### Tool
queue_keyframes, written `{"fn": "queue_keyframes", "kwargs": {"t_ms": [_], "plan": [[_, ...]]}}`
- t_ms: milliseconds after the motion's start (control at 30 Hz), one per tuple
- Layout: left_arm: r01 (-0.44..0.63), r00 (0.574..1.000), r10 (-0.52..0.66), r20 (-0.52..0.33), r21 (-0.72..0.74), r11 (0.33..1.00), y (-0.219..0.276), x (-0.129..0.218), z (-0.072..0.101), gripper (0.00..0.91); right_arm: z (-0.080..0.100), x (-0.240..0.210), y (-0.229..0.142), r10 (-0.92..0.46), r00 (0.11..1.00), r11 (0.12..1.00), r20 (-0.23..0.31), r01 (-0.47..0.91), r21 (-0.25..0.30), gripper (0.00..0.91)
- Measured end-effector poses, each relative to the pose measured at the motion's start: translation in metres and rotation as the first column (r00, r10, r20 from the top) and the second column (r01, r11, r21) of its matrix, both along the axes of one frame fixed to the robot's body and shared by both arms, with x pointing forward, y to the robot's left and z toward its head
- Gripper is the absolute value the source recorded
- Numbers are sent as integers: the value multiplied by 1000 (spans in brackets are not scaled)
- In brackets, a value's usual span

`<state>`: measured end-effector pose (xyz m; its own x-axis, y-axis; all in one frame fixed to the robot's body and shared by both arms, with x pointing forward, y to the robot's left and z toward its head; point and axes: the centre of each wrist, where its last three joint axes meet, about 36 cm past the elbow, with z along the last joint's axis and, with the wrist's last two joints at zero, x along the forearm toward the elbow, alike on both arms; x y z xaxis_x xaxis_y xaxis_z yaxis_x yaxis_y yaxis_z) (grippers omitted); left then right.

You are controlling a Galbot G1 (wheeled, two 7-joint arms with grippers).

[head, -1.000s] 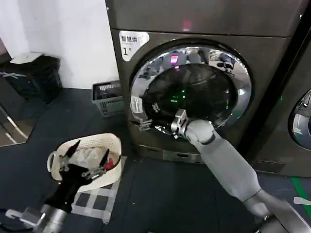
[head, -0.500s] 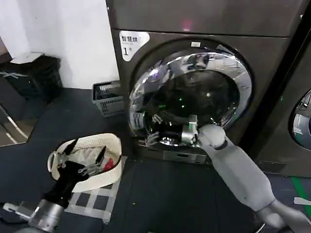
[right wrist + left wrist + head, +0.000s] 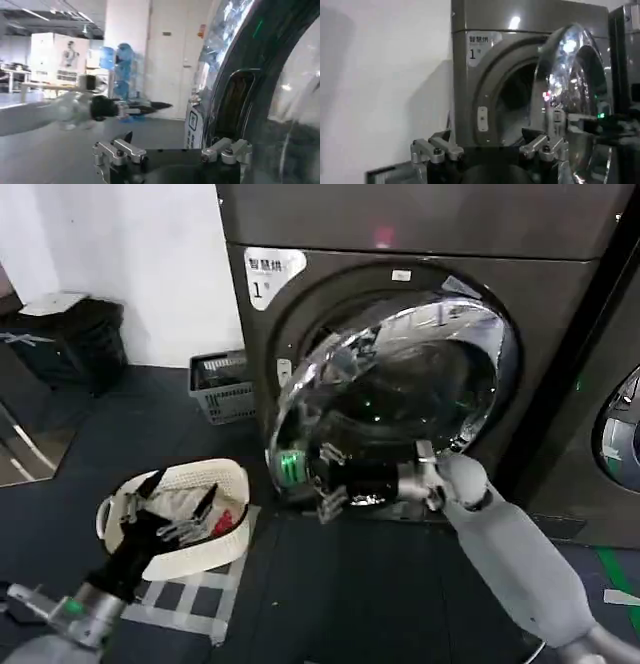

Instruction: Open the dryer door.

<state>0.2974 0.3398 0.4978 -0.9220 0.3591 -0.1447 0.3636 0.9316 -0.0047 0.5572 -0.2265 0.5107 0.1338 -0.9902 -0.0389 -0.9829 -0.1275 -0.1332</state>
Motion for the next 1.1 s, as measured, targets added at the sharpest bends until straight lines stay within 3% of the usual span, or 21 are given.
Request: {"fn": "queue_keyframes", "kwargs": {"t_ms": [367,567,767,1100], "plan": [[165,986,-168,-6,-148,975,19,53,17,907,-14,-24,-30,82,996,996,-16,-83,-24,907],[269,963,-269,9,-108,957,21,86,30,907,-20,-40,-49,92,995,995,-27,-93,-31,907],[390,920,-392,-3,-93,916,11,113,35,907,-30,-49,-77,63,997,997,-52,-65,-46,907],[540,838,-543,-56,-59,840,-29,156,28,907,-35,-66,-163,-128,990,990,-59,124,-69,907]]}}
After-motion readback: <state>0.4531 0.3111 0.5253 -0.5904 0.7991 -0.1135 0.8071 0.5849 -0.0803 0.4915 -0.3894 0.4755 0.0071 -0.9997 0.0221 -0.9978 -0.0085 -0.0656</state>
